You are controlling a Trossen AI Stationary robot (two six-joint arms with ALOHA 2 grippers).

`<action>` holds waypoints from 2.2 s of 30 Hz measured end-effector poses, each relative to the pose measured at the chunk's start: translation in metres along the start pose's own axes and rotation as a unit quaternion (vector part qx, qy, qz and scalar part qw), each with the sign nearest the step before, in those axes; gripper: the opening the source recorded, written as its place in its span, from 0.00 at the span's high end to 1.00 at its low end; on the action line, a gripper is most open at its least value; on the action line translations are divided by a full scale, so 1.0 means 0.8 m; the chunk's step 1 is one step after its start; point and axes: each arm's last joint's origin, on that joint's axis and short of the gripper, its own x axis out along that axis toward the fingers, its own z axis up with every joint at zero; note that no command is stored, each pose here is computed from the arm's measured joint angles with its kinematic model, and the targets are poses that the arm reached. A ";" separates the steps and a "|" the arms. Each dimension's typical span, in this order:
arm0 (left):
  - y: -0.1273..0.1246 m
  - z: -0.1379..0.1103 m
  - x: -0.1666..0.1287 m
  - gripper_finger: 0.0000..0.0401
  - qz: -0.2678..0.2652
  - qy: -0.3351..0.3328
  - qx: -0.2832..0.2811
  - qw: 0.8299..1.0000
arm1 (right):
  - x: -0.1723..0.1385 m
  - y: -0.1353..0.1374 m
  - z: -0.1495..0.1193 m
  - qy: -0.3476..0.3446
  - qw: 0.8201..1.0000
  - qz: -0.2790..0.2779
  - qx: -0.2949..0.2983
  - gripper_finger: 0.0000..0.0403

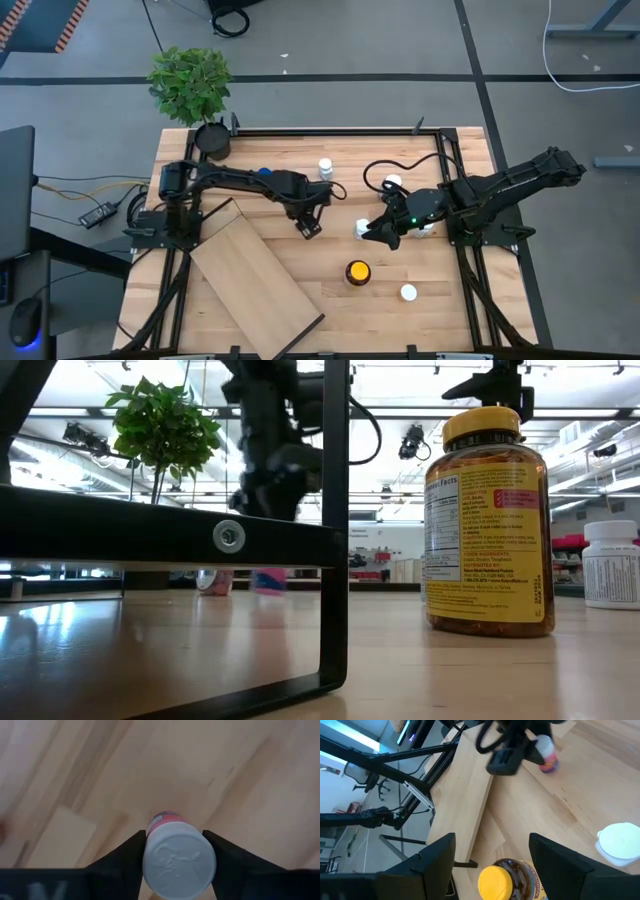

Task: Pick and place medicine bottles onto shelf by color
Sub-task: Put the pink pill bottle on the shelf

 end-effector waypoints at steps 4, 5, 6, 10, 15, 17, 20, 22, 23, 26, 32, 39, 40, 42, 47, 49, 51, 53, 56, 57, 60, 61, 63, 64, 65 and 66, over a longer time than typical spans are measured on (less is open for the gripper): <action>0.003 -0.013 -0.030 0.55 0.002 0.005 0.002 1.000 | 0.000 0.000 0.000 -0.004 1.000 -0.003 -0.003 0.35; 0.003 -0.015 -0.039 0.55 -0.002 -0.001 0.000 1.000 | 0.000 0.000 0.000 -0.006 1.000 -0.004 -0.004 0.35; 0.005 -0.019 -0.049 0.56 -0.003 -0.003 -0.003 1.000 | 0.000 0.000 0.001 -0.007 1.000 -0.005 -0.006 0.35; 0.005 -0.040 -0.087 0.55 0.002 -0.020 -0.012 1.000 | 0.000 0.000 0.001 -0.008 1.000 -0.005 -0.013 0.35; -0.002 -0.073 -0.122 0.53 0.021 -0.029 -0.010 0.999 | 0.000 -0.001 0.001 -0.011 1.000 -0.008 -0.021 0.35; -0.009 -0.085 -0.133 0.54 0.018 -0.035 -0.007 0.999 | 0.000 -0.001 0.001 -0.019 0.999 -0.013 -0.023 0.35; -0.020 -0.103 -0.147 0.56 0.011 -0.051 0.010 0.999 | 0.000 -0.002 0.002 -0.028 0.999 -0.020 -0.023 0.35; -0.027 -0.116 -0.155 0.56 0.013 -0.057 0.030 0.998 | 0.000 -0.002 0.002 -0.031 0.999 -0.022 -0.023 0.35; -0.030 -0.125 -0.158 0.56 0.020 -0.055 0.047 0.997 | 0.000 -0.002 0.002 -0.031 0.999 -0.022 -0.025 0.35; -0.035 -0.147 -0.165 0.54 0.043 -0.048 0.116 0.991 | 0.000 -0.002 0.002 -0.031 0.999 -0.022 -0.028 0.35; -0.022 -0.198 -0.163 0.55 0.041 -0.038 0.210 0.976 | 0.000 -0.002 0.003 -0.032 0.999 -0.022 -0.027 0.35; 0.024 -0.257 -0.179 0.54 -0.018 -0.069 0.238 0.969 | 0.000 -0.002 0.003 -0.031 0.999 -0.022 -0.026 0.35; 0.030 -0.263 -0.181 0.53 -0.030 -0.069 0.244 0.967 | 0.000 -0.002 0.003 -0.031 0.999 -0.022 -0.023 0.35; 0.037 -0.273 -0.184 0.52 -0.053 -0.067 0.272 0.958 | 0.000 -0.002 0.003 -0.032 0.999 -0.022 -0.016 0.35; 0.045 -0.296 -0.181 0.54 -0.074 -0.043 0.388 0.918 | 0.000 -0.002 0.003 -0.033 0.999 -0.020 0.032 0.35; 0.045 -0.302 -0.177 0.55 -0.067 -0.035 0.445 0.892 | 0.000 -0.002 0.003 -0.041 0.997 -0.023 0.067 0.35; 0.046 -0.307 -0.172 0.54 -0.063 -0.030 0.487 0.870 | 0.000 -0.002 0.003 -0.060 0.993 -0.030 0.102 0.35; 0.048 -0.314 -0.165 0.52 -0.072 -0.018 0.511 0.856 | -0.001 0.000 0.002 -0.086 0.987 -0.034 0.129 0.35; 0.057 -0.327 -0.153 0.51 -0.086 -0.005 0.538 0.839 | -0.003 0.006 0.000 -0.125 0.982 -0.032 0.138 0.35; 0.062 -0.333 -0.149 0.51 -0.086 -0.003 0.544 0.834 | -0.003 0.007 -0.001 -0.133 0.981 -0.032 0.137 0.35; 0.075 -0.343 -0.139 0.53 -0.087 -0.017 0.558 0.825 | -0.005 0.012 -0.004 -0.150 0.979 -0.027 0.137 0.35; 0.078 -0.345 -0.135 0.53 -0.087 -0.021 0.564 0.821 | -0.005 0.013 -0.005 -0.154 0.978 -0.025 0.140 0.35; 0.081 -0.346 -0.133 0.54 -0.092 -0.032 0.567 0.818 | -0.006 0.015 -0.007 -0.165 0.974 -0.027 0.150 0.35; 0.081 -0.346 -0.135 0.54 -0.093 -0.032 0.567 0.818 | -0.006 0.015 -0.008 -0.173 0.972 -0.029 0.153 0.35; 0.081 -0.346 -0.136 0.54 -0.093 -0.032 0.567 0.818 | -0.007 0.015 -0.008 -0.181 0.971 -0.032 0.153 0.35; 0.081 -0.346 -0.136 0.53 -0.093 -0.032 0.567 0.818 | -0.007 0.015 -0.008 -0.189 0.970 -0.035 0.153 0.35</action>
